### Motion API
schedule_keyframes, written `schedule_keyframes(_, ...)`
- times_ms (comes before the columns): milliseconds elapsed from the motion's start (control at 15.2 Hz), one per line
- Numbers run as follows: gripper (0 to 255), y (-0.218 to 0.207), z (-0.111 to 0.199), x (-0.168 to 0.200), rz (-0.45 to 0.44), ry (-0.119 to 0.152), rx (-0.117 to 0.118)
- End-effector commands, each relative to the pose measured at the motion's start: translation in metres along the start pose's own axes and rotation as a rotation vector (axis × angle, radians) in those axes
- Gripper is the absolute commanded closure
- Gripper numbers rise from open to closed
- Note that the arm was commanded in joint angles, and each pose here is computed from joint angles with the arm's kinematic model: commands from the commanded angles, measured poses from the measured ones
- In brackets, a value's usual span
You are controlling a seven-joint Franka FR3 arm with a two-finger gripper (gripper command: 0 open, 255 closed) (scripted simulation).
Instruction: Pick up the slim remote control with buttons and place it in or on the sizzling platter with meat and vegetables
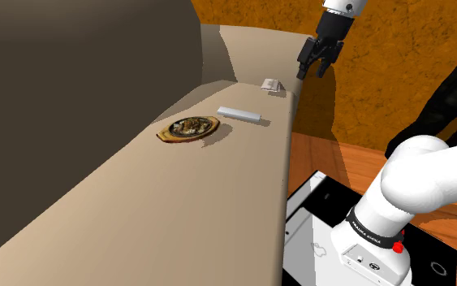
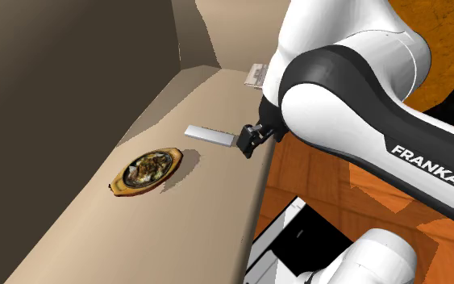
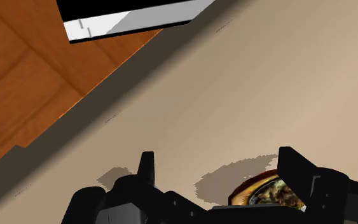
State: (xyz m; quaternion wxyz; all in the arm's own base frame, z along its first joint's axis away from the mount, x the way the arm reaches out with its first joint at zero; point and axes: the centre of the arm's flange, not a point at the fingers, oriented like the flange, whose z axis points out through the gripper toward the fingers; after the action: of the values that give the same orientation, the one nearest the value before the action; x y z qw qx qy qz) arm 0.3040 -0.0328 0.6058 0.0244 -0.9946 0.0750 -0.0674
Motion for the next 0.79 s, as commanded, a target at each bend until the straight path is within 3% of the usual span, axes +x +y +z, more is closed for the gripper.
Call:
schedule_keyframes(0,0,0.0,0.0,0.0,0.0,0.0,0.0)
schedule_keyframes(726,0,0.027,0.094,0.114,-0.17,-0.051,-0.009)
